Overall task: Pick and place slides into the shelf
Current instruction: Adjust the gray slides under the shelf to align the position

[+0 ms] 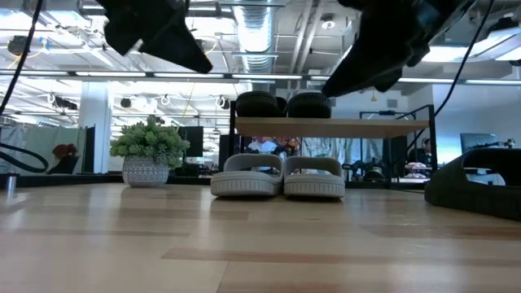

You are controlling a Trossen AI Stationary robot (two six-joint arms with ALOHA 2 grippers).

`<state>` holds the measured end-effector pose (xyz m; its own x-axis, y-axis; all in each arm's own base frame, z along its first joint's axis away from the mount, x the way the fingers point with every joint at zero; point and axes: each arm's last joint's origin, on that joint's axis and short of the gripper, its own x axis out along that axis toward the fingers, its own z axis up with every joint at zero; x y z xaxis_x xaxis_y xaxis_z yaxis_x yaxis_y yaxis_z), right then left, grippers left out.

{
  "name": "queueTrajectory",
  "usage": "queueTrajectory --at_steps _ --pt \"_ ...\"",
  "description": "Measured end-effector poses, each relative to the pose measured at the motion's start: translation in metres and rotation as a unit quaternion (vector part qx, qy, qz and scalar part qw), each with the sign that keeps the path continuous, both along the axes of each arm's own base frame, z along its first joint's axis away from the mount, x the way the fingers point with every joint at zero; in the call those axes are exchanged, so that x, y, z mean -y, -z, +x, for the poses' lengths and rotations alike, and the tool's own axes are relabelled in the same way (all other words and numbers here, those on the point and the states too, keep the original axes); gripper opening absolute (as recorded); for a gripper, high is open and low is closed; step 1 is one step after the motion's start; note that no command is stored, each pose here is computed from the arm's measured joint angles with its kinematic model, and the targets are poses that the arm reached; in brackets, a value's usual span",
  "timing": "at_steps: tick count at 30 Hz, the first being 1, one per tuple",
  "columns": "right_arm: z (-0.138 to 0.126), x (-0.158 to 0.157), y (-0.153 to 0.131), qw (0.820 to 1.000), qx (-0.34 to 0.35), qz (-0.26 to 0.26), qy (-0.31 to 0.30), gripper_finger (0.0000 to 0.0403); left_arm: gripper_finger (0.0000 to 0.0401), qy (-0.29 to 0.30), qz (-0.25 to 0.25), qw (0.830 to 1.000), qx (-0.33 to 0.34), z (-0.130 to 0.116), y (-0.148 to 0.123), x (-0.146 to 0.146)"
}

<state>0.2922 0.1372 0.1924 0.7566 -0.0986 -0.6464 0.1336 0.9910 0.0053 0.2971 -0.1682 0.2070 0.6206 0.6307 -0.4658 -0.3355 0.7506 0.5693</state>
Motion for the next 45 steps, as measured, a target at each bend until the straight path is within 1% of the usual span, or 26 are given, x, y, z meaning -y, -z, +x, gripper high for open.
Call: queueTrajectory --at_steps 3,6,8,11,16,18,20,22,25,29,32,34,36,38,40,41,45 --pt "0.003 -0.002 0.008 1.000 -0.004 0.008 0.010 0.0021 0.0005 0.020 -0.037 0.999 -0.021 0.005 0.011 -0.006" --pt "0.004 -0.002 0.010 1.000 -0.004 0.013 0.014 0.0014 0.0006 0.061 -0.063 0.995 -0.039 0.010 0.019 -0.008" --pt "0.005 -0.002 0.010 1.000 -0.001 0.013 0.014 0.0007 0.0008 0.084 -0.070 0.993 -0.049 0.014 0.020 -0.010" --pt "0.005 -0.001 0.010 1.000 -0.003 0.008 0.017 0.0001 0.0007 0.103 -0.081 0.989 -0.072 0.020 0.021 -0.018" --pt "0.004 0.003 0.012 1.000 -0.017 0.000 0.023 0.0002 0.0001 0.106 -0.091 0.985 -0.096 0.030 0.027 -0.044" --pt "0.004 0.007 0.013 0.999 -0.026 -0.004 0.029 0.0001 0.0001 0.109 -0.115 0.983 -0.098 0.033 0.031 -0.054" --pt "0.005 0.009 0.014 0.999 -0.029 -0.005 0.033 0.0001 0.0001 0.123 -0.155 0.976 -0.093 0.036 0.036 -0.062" --pt "0.006 0.012 0.014 0.999 -0.030 -0.001 0.034 0.0001 0.0001 0.131 -0.179 0.970 -0.095 0.037 0.042 -0.068" --pt "0.006 0.014 0.014 0.999 -0.034 -0.001 0.037 0.0000 0.0001 0.130 -0.180 0.971 -0.094 0.037 0.042 -0.070" --pt "0.008 0.019 0.014 0.998 -0.034 -0.002 0.045 0.0000 0.0001 0.148 -0.172 0.969 -0.103 0.037 0.042 -0.070" --pt "0.010 0.022 0.015 0.998 -0.035 -0.003 0.050 0.0000 0.0001 0.149 -0.171 0.968 -0.107 0.038 0.042 -0.072" --pt "0.014 0.023 0.021 0.998 -0.037 -0.003 0.053 0.0000 0.0001 0.146 -0.170 0.968 -0.112 0.037 0.043 -0.074" --pt "0.014 0.025 0.028 0.997 -0.053 -0.007 0.051 0.0000 0.0001 0.142 -0.170 0.967 -0.123 0.036 0.044 -0.076" --pt "0.020 0.022 0.034 0.998 -0.049 0.004 0.044 0.0000 0.0001 0.139 -0.170 0.966 -0.135 0.034 0.045 -0.077" --pt "0.020 0.022 0.044 0.997 -0.065 -0.003 0.044 0.0000 0.0001 0.137 -0.171 0.965 -0.142 0.033 0.047 -0.079" --pt "0.022 0.020 0.047 0.997 -0.062 0.001 0.045 0.0000 0.0000 0.137 -0.172 0.965 -0.141 0.033 0.048 -0.079" --pt "0.027 0.018 0.052 0.997 -0.052 0.013 0.048 0.0000 0.0000 0.138 -0.198 0.958 -0.152 0.026 0.058 -0.080"
